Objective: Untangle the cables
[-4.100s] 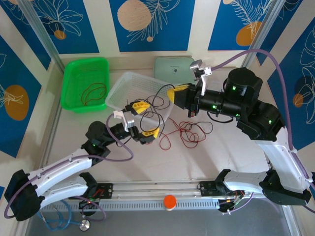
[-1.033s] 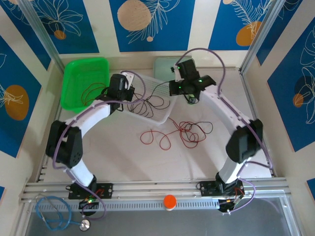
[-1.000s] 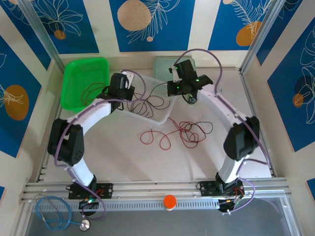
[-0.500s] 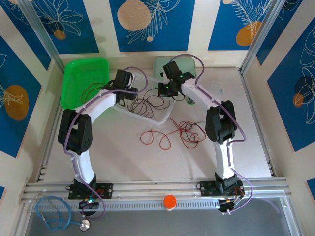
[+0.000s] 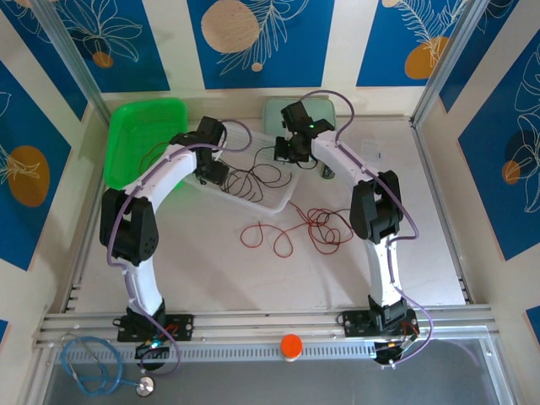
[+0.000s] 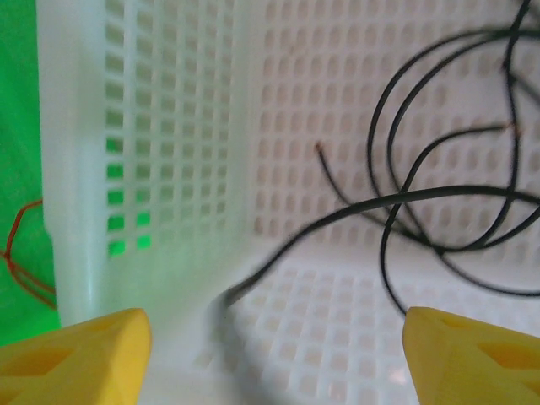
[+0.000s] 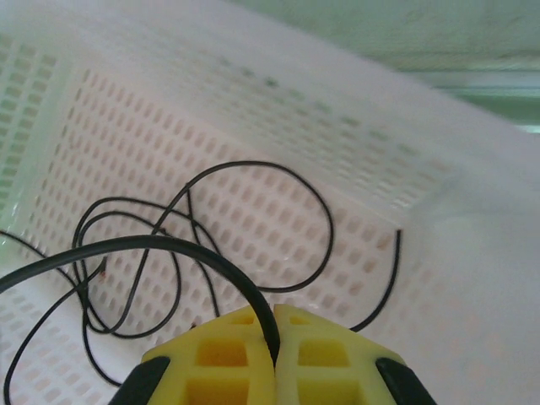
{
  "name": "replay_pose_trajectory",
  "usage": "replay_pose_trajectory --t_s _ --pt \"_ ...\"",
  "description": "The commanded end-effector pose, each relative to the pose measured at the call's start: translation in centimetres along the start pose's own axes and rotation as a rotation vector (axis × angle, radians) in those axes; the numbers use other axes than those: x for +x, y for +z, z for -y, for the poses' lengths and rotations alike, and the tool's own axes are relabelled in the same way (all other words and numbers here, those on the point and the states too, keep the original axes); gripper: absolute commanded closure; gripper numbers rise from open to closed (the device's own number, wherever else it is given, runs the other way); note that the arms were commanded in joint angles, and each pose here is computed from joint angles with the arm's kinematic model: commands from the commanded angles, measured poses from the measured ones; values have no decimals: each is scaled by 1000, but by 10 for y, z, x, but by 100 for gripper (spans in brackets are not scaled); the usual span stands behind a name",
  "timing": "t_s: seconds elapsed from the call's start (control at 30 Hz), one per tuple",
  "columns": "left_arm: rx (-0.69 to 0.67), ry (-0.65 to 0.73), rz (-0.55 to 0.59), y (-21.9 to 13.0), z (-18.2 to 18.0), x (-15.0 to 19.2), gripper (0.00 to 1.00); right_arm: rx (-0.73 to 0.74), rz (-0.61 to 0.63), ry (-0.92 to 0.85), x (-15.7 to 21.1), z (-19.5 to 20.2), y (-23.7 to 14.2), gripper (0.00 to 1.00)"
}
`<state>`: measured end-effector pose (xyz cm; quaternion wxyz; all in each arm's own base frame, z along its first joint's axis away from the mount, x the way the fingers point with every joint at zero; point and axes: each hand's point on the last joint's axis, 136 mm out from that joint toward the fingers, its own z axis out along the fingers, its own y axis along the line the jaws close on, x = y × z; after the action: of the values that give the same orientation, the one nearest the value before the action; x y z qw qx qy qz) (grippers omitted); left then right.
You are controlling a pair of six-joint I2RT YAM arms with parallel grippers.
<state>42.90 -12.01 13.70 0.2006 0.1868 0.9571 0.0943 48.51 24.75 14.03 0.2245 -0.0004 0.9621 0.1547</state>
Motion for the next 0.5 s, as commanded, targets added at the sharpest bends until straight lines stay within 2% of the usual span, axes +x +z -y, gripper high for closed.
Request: replay_pose_trajectory --t_s 0.0,0.13,0.27,0.47 --pt "-96 85 -98 -21 -22 28 19 44 50 45 -19 8 -12 100" --pt "-136 133 -109 -40 -32 37 16 37 81 94 -30 12 -18 100" --pt "-99 114 12 -63 -30 29 14 -19 89 74 -35 -6 -19 100" --pt "-41 37 238 -117 -30 11 10 -46 11 -32 -8 -54 -5 100"
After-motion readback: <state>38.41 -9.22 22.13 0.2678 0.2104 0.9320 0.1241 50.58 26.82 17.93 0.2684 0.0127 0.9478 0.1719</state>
